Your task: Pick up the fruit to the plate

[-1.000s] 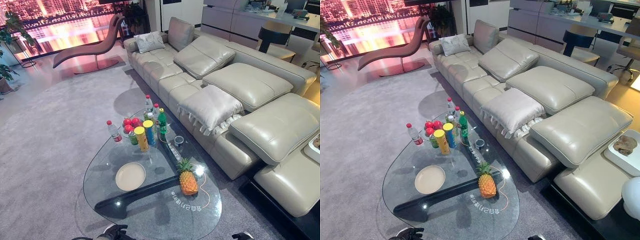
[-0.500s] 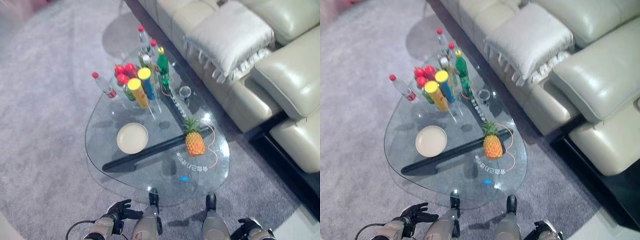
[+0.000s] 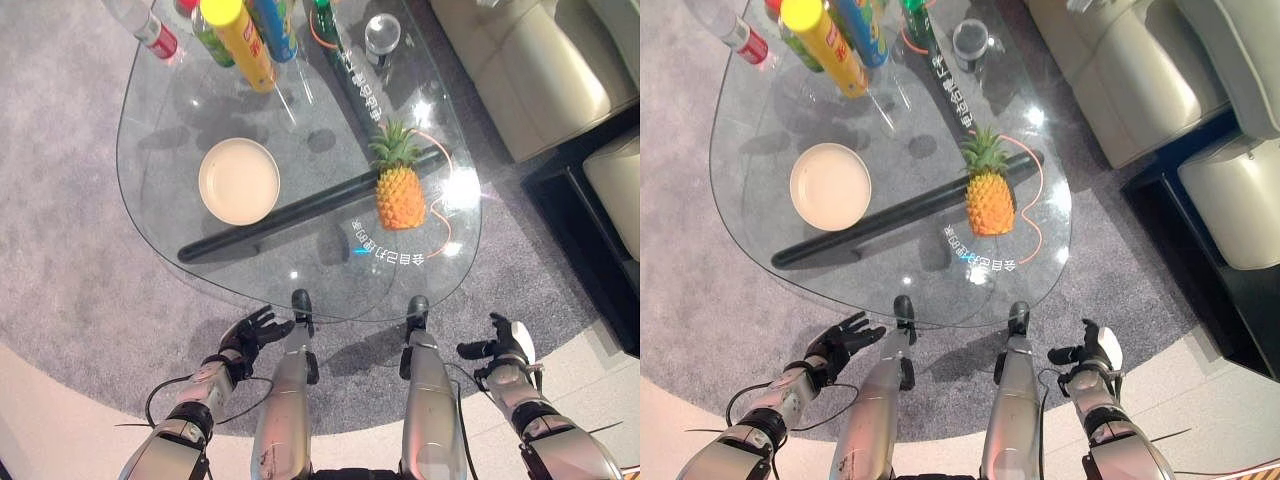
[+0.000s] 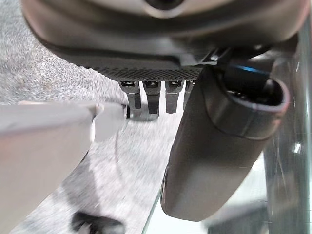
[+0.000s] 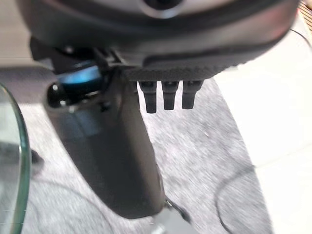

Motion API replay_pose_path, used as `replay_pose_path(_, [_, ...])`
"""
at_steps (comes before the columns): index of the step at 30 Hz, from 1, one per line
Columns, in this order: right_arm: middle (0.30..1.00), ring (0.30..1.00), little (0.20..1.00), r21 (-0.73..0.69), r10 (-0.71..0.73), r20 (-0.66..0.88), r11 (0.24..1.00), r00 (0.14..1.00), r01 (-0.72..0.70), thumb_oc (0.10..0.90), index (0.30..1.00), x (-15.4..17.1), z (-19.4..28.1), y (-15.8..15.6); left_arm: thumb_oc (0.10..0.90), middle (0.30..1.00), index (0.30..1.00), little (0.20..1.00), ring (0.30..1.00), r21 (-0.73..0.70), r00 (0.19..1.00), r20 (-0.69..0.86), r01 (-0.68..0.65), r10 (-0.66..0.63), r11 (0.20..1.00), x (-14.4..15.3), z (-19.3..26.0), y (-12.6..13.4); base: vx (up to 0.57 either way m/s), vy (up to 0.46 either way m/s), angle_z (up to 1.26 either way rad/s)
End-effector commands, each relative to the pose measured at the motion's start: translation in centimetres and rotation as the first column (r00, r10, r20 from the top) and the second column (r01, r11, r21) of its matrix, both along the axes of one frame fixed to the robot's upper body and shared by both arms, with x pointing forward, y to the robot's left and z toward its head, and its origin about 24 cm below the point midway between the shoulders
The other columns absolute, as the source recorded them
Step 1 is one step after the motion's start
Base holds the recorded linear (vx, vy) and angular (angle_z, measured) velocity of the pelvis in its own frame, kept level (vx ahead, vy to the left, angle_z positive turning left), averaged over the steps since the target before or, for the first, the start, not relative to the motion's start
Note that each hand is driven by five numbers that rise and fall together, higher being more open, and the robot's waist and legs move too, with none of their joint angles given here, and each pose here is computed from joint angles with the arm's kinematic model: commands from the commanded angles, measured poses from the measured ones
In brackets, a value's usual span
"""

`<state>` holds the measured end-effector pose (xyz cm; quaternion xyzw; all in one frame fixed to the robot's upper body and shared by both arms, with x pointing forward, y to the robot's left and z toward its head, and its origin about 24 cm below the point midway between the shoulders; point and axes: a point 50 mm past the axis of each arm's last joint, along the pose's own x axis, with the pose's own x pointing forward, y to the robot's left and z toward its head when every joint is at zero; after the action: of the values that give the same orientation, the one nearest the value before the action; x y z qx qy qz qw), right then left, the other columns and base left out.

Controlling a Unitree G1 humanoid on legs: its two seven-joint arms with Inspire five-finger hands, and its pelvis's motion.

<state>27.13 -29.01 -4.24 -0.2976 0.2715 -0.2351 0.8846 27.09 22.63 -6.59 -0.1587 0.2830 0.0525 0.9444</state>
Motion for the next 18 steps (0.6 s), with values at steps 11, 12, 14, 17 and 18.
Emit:
replay_pose_path(11, [0.9,0.9,0.9,-0.089,-0.115,0.232,0.986,0.966,0.139,0.8,0.9,0.6,3.2,-2.3,0.8,0.9,0.9,0.9,0.9,-0.021,0.945,0.129,-0.301,0.301,0.953,0.4,2.0,3.9,-0.06,-0.012,0.03])
replay_pose_path(12, [0.9,0.9,0.9,-0.091,-0.111,0.243,0.986,0.964,0.136,0.8,0.9,0.8,3.5,-2.4,0.8,0.9,0.9,0.9,0.9,-0.017,0.94,0.138,-0.312,0.311,0.95,0.6,2.3,4.1,-0.05,-0.024,0.02])
replay_pose_path(14, [0.9,0.9,0.9,-0.096,-0.104,0.261,0.986,0.96,0.133,0.8,0.9,1.1,3.9,-2.4,0.8,0.9,0.9,0.9,0.9,-0.006,0.935,0.148,-0.326,0.323,0.945,0.9,2.6,4.3,-0.04,-0.02,0.01])
replay_pose_path(17, [0.9,0.9,0.9,-0.101,-0.093,0.292,0.987,0.952,0.128,0.8,0.9,1.6,4.5,-2.2,0.8,0.9,0.9,0.9,0.9,0.016,0.926,0.158,-0.349,0.342,0.937,0.9,2.8,4.6,-0.01,-0.006,0.01])
replay_pose_path(18, [0.9,0.9,0.9,-0.104,-0.091,0.294,0.987,0.951,0.126,0.8,0.9,1.7,4.6,-2.2,0.8,0.9,0.9,0.9,0.9,0.018,0.926,0.159,-0.351,0.343,0.936,0.9,2.9,4.6,0.0,0.0,0.0])
